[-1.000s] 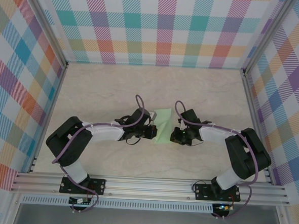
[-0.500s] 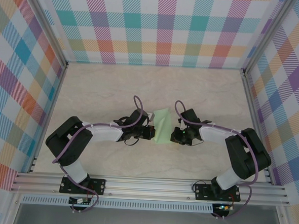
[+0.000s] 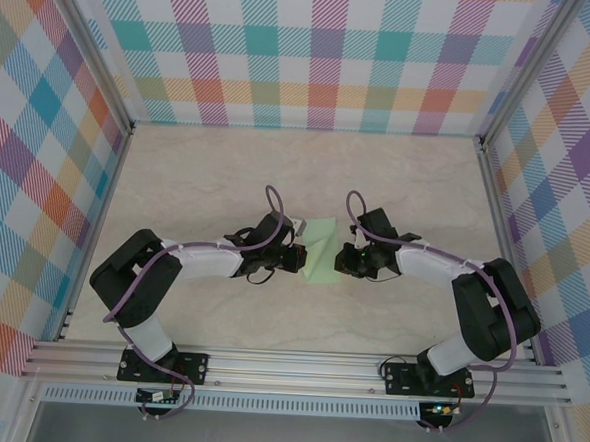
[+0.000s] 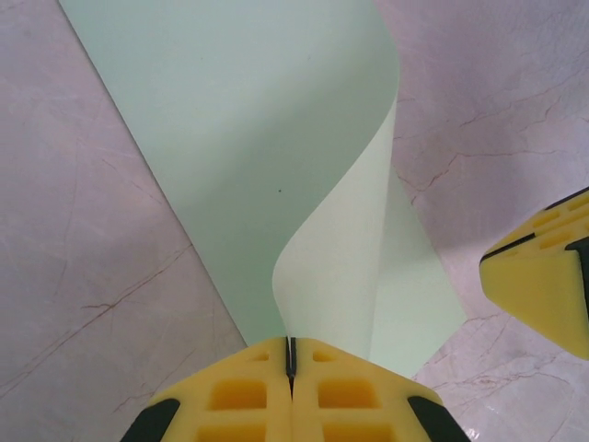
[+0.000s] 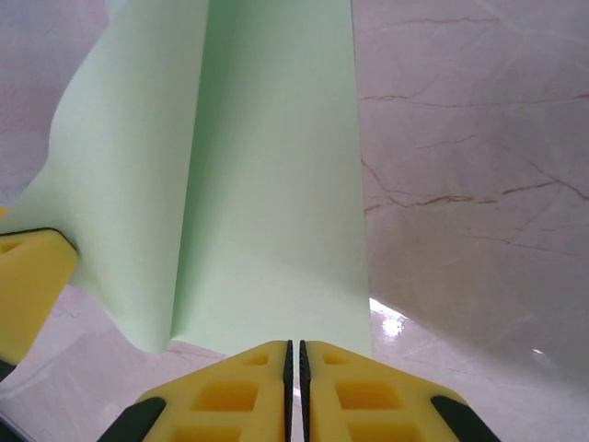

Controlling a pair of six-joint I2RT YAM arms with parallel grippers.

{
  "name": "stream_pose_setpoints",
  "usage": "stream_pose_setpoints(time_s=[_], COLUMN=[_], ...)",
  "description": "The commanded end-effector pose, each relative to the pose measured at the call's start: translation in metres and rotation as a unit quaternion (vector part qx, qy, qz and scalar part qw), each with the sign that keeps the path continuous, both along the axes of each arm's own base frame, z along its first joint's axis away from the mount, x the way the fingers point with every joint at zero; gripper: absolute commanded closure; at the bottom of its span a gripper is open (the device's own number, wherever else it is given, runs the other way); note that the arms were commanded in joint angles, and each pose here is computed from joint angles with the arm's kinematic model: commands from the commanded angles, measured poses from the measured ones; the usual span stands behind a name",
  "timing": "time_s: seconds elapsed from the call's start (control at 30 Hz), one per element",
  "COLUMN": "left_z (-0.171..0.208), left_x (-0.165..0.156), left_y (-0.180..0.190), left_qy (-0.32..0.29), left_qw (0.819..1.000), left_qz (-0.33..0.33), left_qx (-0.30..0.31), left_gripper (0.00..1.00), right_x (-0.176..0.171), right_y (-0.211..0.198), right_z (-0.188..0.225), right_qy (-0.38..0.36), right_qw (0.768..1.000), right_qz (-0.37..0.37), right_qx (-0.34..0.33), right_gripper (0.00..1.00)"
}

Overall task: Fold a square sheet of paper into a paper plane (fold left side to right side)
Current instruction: Fold the triangle a second time at the center of the table.

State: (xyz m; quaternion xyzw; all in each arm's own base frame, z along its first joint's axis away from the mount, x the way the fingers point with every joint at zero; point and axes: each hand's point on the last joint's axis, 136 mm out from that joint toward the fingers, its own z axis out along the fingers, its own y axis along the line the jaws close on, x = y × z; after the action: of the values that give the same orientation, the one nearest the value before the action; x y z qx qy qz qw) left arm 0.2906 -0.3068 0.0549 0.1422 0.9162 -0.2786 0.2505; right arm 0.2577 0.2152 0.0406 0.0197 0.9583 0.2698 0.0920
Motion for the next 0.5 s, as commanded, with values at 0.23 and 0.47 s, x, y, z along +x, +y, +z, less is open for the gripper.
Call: stream_pose_setpoints(time_s=[0.23, 0.47], left_z=[0.005, -0.001], left_x=[0.017, 0.02], left_y=[-0.005, -0.006], left_qy=[-0.026, -0.023], left_qw=[1.0, 1.0], left_qz=[-0.002, -0.001], left_qx=[-0.002, 0.0], left_gripper=[0.97, 0.97], right_x=[-0.005, -0.013], right_y=[0.007, 0.001], right_z=[-0.013, -0.026], right_qy=[0.02, 0.042], right_qw=[1.0, 0.999], right_qz=[0.007, 0.006], right_qx=[-0.001, -0.021], right_gripper=[0.87, 0.87])
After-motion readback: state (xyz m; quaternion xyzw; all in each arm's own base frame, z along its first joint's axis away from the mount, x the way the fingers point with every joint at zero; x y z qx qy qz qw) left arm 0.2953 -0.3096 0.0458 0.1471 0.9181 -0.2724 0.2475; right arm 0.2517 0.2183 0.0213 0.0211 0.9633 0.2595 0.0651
